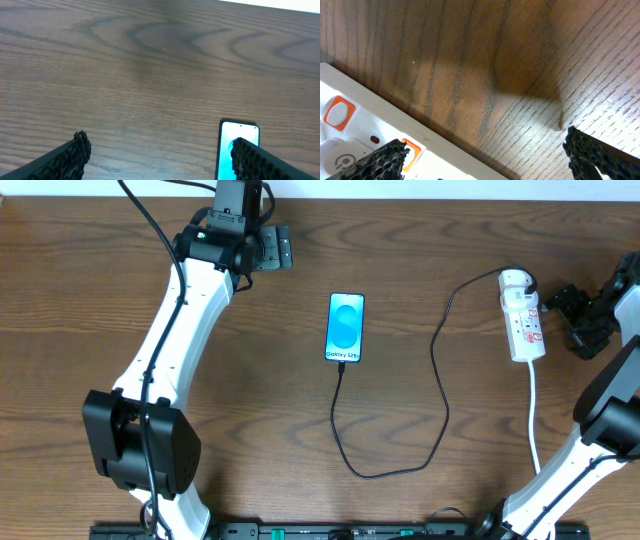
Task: Plug charger to phone and switch on socket
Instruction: 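Press the orange switch on the power strip with the right gripper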
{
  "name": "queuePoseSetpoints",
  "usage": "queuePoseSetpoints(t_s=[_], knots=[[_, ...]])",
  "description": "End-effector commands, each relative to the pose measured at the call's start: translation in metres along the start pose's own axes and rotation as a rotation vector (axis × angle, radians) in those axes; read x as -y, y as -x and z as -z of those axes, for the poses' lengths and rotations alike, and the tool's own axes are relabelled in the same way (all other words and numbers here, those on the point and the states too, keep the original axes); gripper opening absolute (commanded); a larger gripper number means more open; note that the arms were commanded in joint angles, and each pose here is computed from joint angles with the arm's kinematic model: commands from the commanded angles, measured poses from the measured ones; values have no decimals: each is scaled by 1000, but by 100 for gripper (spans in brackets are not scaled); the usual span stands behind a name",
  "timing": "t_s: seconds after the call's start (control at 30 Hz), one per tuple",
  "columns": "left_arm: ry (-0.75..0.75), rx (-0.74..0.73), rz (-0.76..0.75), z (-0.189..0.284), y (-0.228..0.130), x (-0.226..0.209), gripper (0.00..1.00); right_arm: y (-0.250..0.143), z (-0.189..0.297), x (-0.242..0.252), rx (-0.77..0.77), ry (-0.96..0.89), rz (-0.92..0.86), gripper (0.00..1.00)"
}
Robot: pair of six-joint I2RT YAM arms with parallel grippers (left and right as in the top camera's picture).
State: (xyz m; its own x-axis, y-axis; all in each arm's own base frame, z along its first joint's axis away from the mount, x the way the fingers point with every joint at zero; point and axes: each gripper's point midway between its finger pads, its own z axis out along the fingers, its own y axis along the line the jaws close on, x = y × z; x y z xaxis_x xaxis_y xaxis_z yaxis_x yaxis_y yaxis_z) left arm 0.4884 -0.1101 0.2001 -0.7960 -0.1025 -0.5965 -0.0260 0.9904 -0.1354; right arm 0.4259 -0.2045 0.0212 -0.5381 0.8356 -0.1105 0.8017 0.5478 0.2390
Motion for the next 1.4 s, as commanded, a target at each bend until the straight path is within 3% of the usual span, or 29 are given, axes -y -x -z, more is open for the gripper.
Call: queuePoseSetpoints(t_s=[0.0,0.4,1.37], knots=[[12,-1,-19,-2,0,-1,92,-4,-4,-3,-12,-2,-14,99],[12,-1,-19,-2,0,-1,91,-25,-33,-8,-102,7,-6,99],[12,-1,-19,-2,0,-1,92,-51,-34,-15,-173,-26,14,99]])
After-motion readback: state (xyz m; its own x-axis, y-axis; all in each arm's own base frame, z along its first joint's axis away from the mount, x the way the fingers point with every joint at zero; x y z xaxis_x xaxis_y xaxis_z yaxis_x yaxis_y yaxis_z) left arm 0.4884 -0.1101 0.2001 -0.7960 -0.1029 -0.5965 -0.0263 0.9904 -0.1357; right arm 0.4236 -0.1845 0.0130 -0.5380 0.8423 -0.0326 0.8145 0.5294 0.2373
